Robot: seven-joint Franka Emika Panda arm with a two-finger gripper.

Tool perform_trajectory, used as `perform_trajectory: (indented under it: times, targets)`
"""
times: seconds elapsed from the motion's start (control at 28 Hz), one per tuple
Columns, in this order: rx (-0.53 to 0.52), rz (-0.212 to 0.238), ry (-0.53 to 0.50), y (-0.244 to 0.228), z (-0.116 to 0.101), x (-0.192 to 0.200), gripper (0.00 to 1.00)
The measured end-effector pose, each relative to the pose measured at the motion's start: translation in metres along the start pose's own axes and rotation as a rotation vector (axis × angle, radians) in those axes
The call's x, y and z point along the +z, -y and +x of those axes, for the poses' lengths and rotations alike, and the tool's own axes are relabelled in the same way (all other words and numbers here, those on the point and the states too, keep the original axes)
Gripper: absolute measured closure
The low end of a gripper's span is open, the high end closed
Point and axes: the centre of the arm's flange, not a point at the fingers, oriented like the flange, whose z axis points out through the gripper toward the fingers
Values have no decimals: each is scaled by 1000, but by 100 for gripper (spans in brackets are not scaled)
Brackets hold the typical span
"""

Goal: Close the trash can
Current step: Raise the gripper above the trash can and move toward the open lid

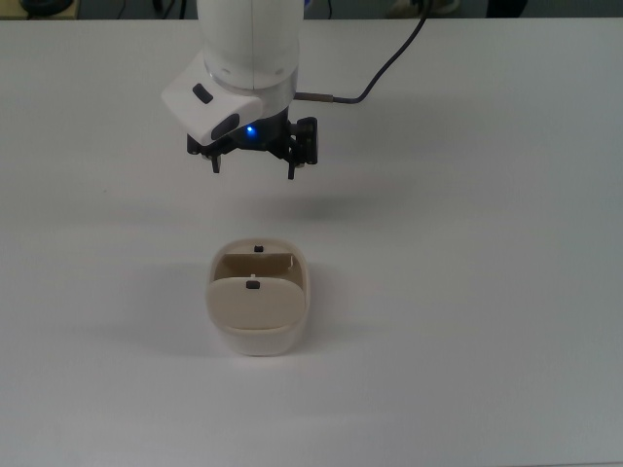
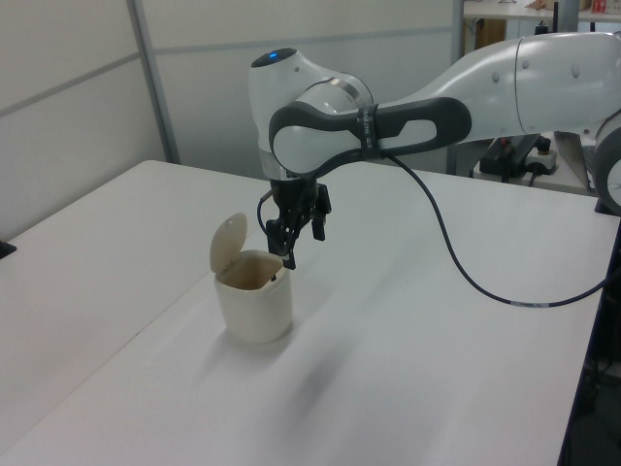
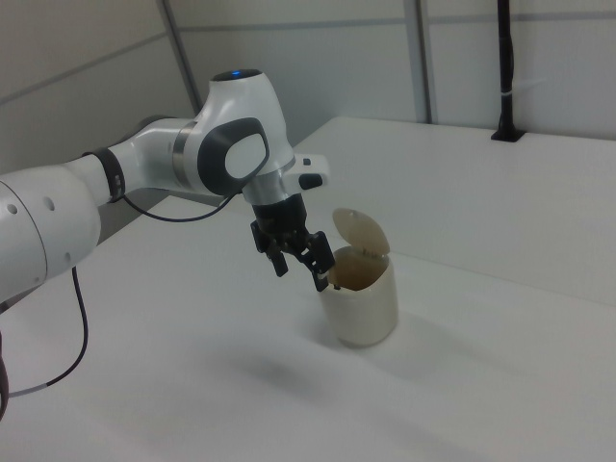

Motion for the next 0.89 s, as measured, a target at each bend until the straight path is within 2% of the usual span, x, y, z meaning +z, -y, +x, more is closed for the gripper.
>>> perform_trajectory:
  times: [0.07,0.14,0.25,0.39,0.43,0.54,0.64,0.89]
  targets:
    - [2,0,0,0,0,0,0]
    - [9,0,0,-1,0,0,6]
    - [21,-1,-1,-5,1,-1,19]
    - [32,-1,-5,-12,1,-3,32]
    - [34,-1,-6,-14,1,-3,38]
    - [37,0,-8,-15,1,-4,47]
    - [36,0,-9,-15,1,-5,63]
    - [37,0,-9,-15,1,-5,87]
